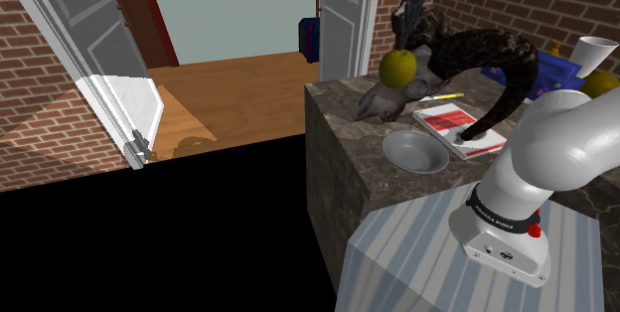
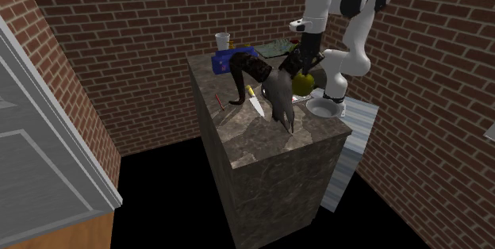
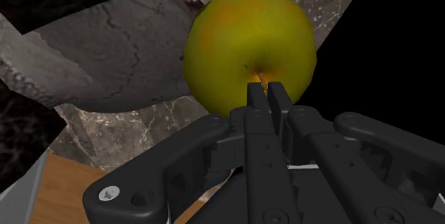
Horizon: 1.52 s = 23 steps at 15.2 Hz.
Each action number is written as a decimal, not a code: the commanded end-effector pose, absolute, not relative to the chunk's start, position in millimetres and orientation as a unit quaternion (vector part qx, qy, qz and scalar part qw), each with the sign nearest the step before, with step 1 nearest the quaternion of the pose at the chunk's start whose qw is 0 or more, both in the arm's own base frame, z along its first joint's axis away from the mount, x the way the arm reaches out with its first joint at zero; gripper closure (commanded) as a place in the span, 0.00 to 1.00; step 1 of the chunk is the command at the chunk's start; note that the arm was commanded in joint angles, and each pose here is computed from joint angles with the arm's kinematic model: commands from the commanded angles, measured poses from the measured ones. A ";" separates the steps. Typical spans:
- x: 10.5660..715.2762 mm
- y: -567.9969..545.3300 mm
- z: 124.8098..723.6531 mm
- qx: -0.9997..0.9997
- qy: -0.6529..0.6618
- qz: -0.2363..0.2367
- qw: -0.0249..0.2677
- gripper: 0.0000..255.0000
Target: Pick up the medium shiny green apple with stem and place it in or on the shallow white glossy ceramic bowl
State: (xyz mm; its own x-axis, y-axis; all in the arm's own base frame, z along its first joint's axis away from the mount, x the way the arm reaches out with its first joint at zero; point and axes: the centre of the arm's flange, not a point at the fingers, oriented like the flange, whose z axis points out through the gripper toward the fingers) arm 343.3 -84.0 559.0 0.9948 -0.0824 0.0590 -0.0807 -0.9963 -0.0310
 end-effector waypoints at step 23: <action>210.0 -1.8 513.9 -0.999 0.041 -0.030 0.014 1.00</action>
